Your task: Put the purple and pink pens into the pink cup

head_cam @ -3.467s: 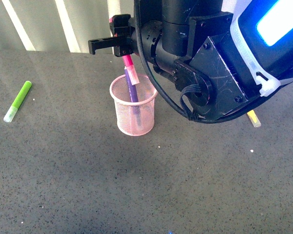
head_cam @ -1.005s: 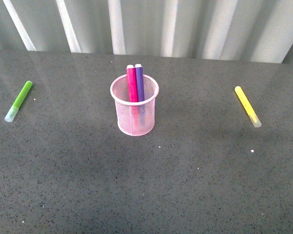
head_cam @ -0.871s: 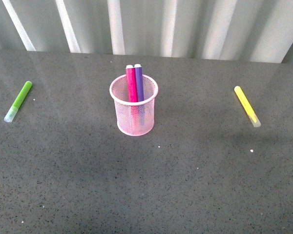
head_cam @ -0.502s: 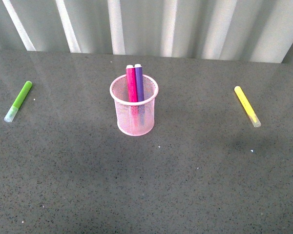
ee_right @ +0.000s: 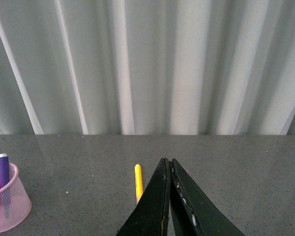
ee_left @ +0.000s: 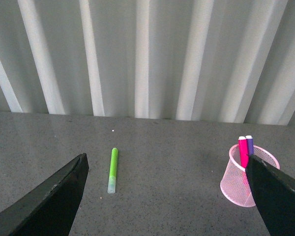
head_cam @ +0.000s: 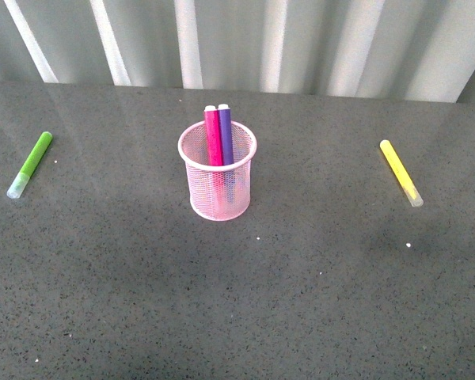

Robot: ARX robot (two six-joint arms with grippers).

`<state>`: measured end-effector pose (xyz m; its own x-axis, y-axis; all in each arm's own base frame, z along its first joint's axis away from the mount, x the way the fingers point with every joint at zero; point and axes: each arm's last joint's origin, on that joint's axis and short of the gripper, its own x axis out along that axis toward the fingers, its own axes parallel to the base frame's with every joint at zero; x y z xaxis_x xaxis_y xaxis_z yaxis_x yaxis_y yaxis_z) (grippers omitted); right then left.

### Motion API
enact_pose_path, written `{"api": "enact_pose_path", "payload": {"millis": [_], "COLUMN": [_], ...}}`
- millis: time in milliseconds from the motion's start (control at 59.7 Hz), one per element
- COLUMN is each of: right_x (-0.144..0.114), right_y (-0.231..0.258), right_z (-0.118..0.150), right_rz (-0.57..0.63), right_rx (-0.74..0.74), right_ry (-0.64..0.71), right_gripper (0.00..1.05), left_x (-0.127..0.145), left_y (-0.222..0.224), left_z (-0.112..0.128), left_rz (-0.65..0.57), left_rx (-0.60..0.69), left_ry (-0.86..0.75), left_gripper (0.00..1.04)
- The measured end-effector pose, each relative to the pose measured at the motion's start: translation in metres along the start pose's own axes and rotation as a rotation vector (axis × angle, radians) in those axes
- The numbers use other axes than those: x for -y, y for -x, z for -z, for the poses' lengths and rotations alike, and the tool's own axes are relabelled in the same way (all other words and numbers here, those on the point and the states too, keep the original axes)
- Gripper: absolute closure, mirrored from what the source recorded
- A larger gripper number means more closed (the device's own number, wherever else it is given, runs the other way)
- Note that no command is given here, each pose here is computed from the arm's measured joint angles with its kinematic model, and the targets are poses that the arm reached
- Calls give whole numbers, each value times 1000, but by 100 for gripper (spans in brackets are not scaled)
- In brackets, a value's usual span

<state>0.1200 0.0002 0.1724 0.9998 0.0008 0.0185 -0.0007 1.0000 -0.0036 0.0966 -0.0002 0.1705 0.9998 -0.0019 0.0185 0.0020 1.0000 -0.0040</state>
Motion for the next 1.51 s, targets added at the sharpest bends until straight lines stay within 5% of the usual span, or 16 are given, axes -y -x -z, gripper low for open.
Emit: {"api": "enact_pose_path", "payload": {"millis": [821, 1289, 1507], "right_x": [0, 0, 0], "right_y": [23, 23, 23], "right_z": [3, 3, 3], "right_rz": [0, 0, 0], "right_rx": [-4, -4, -4], "right_ry": [0, -1, -3], "right_gripper": [101, 6, 7], "left_x": [0, 0, 0], "left_y": [0, 0, 0], "left_z": [0, 0, 0], "left_rz": [0, 0, 0], "left_rx": [1, 1, 1], "left_ry": [0, 0, 0], "left_gripper": [7, 7, 7]}}
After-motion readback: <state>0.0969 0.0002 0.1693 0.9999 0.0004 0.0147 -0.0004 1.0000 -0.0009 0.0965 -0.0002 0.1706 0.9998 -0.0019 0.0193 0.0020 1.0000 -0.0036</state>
